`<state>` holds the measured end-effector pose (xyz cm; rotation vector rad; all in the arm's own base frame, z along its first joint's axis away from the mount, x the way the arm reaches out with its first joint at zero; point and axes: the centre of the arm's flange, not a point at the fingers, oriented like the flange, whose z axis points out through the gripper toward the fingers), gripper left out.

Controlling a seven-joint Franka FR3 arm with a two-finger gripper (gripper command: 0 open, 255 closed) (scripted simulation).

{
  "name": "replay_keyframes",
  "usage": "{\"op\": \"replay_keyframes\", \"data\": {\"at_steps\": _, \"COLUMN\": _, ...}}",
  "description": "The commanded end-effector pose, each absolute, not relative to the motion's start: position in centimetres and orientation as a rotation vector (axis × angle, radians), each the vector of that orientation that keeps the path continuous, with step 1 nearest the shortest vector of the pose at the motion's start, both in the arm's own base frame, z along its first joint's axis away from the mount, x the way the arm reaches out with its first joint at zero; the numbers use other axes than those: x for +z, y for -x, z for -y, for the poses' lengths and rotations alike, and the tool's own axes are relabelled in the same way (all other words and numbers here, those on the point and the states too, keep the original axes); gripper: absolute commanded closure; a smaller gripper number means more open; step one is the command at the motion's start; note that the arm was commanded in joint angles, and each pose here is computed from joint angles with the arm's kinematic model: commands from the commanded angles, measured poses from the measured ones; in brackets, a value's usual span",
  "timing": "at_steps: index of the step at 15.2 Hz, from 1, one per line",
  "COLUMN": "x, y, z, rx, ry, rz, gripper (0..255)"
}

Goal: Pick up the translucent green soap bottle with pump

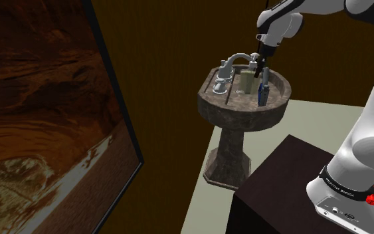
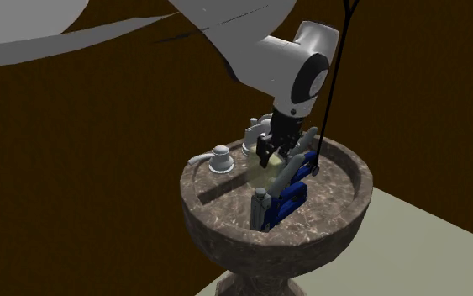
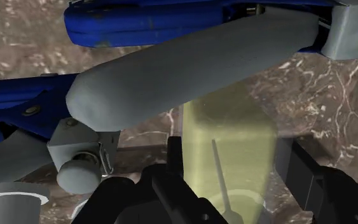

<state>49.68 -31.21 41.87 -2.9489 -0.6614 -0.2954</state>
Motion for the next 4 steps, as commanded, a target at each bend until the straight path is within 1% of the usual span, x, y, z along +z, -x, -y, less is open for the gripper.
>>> {"op": "replay_keyframes", "data": {"at_steps": 1, "x": 42.97, "y": -49.58, "z": 31.42, "rx": -0.296, "ry": 2.950, "rz": 0.660, "gripper": 255}}
{"op": "replay_keyframes", "data": {"at_steps": 4, "x": 43.58, "y": -49.58, "z": 31.42, "rx": -0.296, "ry": 2.950, "rz": 0.660, "gripper": 255}}
